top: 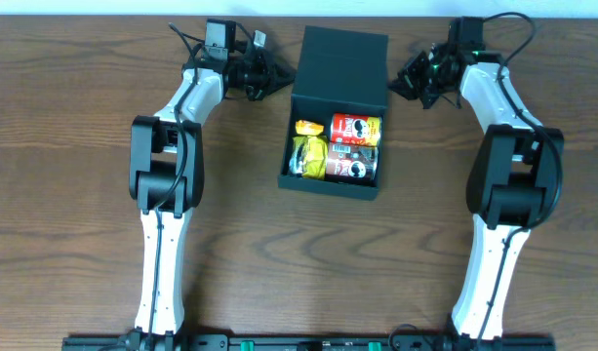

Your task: Pack container

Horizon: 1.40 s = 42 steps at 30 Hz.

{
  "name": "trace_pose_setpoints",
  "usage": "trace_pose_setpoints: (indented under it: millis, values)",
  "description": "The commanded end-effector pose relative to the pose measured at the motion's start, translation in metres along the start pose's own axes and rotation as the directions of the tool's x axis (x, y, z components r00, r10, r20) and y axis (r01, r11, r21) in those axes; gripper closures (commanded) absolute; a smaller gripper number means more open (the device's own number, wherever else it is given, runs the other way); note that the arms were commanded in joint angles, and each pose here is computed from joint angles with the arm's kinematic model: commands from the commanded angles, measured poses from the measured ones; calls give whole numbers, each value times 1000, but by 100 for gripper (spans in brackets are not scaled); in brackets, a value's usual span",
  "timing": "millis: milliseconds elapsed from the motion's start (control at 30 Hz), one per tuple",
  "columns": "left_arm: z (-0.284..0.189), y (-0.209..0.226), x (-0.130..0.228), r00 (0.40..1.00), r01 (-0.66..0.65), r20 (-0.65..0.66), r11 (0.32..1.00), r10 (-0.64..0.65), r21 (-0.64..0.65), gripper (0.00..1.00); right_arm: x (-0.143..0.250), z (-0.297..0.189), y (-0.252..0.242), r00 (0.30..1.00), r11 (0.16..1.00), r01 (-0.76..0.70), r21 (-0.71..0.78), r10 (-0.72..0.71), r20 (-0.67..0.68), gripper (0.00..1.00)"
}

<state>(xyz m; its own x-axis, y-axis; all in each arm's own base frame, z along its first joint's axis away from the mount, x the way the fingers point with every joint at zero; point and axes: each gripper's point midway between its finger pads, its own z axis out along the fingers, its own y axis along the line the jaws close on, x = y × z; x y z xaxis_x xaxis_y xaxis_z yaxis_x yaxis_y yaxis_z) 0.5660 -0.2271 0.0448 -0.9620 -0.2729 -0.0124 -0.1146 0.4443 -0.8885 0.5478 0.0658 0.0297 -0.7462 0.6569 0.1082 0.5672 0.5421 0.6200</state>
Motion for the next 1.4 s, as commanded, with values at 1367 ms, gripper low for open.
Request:
trace_pose_setpoints:
  millis: [1367]
  values:
    - [-8, -63, 1, 996, -42, -67, 971, 59, 234, 94, -3, 2, 64, 995, 945, -16, -328, -16, -94, 98]
